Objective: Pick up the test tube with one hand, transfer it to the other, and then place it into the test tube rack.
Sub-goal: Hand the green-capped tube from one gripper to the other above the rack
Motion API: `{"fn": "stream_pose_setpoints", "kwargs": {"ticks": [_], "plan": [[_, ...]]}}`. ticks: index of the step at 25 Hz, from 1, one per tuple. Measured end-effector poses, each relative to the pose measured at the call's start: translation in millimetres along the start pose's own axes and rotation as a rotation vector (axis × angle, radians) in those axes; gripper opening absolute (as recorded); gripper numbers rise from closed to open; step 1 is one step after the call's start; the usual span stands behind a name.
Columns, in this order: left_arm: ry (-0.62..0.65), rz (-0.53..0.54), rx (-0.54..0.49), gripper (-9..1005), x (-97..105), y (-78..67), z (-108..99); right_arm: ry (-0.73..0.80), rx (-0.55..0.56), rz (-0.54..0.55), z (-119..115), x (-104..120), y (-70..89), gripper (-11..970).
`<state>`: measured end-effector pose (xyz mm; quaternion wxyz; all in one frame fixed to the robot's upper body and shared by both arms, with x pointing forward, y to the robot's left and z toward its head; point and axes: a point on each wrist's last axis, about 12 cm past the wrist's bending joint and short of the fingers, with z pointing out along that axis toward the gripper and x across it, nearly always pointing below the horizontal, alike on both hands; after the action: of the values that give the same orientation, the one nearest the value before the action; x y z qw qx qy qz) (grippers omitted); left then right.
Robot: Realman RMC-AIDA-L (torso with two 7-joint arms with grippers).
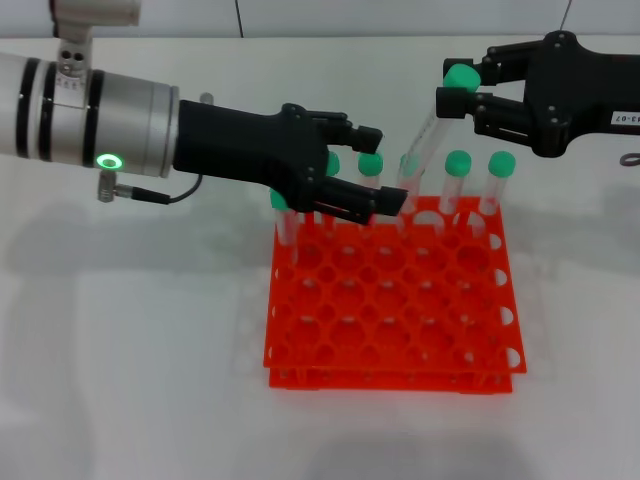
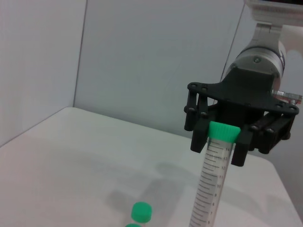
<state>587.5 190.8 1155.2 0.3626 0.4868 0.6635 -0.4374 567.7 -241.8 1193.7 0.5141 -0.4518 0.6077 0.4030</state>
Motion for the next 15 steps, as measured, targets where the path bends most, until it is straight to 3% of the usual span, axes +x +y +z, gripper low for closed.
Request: {"fn": "stream_pose_setpoints", "kwargs": {"ticks": [11,15], "plan": [[-0.001,-0.02,-0.042,891,4,-9.7,-23,0.001,0.003,0.006,-1,1,-0.3,266],[0.008,-0.049,-0.088,891,12,-24.4,-50,0.002,0.003,0.011,-2,3,0.4,265]]}}
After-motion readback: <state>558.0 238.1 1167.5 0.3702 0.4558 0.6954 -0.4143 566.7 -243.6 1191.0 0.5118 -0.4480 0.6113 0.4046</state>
